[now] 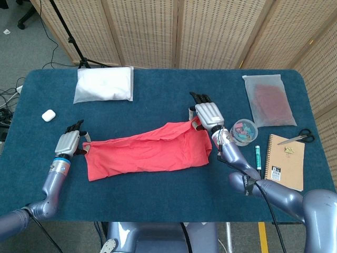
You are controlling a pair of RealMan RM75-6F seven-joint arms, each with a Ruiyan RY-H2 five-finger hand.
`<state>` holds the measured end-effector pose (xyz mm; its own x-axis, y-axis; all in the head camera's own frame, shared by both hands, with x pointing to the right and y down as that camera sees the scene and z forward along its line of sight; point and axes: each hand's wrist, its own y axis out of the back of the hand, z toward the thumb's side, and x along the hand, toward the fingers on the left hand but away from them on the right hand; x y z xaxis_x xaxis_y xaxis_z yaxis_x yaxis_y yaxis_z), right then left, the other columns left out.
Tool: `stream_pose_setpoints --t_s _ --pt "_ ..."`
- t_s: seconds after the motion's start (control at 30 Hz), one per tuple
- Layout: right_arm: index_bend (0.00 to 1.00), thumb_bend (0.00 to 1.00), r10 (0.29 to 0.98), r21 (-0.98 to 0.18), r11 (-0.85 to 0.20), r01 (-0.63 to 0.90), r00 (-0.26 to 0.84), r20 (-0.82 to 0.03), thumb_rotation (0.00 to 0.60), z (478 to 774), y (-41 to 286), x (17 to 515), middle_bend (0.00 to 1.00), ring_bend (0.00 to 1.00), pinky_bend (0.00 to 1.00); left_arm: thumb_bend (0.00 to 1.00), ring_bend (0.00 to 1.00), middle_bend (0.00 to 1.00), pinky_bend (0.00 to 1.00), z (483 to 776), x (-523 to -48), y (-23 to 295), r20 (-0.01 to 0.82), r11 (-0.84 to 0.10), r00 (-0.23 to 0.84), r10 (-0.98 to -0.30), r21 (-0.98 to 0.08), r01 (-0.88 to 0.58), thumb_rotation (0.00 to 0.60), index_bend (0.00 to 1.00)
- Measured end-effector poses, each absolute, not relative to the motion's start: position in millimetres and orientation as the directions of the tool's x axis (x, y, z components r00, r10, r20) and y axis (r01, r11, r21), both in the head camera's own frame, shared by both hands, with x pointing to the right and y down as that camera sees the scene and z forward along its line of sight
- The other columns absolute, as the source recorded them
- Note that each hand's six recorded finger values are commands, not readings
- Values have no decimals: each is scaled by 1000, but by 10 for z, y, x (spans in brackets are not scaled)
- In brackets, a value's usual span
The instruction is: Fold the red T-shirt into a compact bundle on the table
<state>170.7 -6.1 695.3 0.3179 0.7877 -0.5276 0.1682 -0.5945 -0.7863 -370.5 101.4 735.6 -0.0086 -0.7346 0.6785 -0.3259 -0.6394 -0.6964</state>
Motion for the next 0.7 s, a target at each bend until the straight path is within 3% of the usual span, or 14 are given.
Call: stream_pose_setpoints --t_s 0.1,0.17,0.27,0.33,0.4,0.43,0.5,0.7 --pt "646 569 787 -785 -598 162 301 -538 600 7009 -80 1749 18 0 0 604 0 0 0 7378 -3712 1003 676 -638 -19 -737 -704 -313 600 726" --pt "646 569 787 -784 -601 158 290 -545 600 7045 -90 1779 18 0 0 586 0 0 0 7394 -3714 1002 676 -639 -24 -737 -707 -303 600 670" --pt "642 569 785 -780 -606 154 271 -557 600 7112 -102 1831 18 0 0 521 0 0 0 7414 -3712 1008 680 -645 -27 -733 -707 -291 600 395" --pt "481 494 782 -776 -613 151 260 -567 600 7164 -101 1862 8 0 0 467 0 0 0 7424 -3709 1016 684 -651 -26 -729 -706 -280 600 147" --pt "147 289 777 -772 -620 141 252 -577 600 7215 -91 1888 0 0 0 432 0 0 0 7438 -3701 1029 691 -662 -22 -722 -700 -267 600 24" --pt "33 171 773 -769 -624 136 250 -583 600 7237 -84 1898 0 0 0 418 0 0 0 7439 -3697 1031 692 -664 -21 -721 -699 -265 600 1" --pt "0 62 760 -757 -641 131 248 -601 600 7287 -55 1907 0 0 0 401 0 0 0 7437 -3690 1027 691 -663 -19 -723 -701 -265 600 0" --pt "0 39 772 -760 -630 158 229 -593 600 7312 -61 1948 0 0 0 376 0 0 0 7412 -3672 1017 682 -652 -7 -731 -702 -287 600 0"
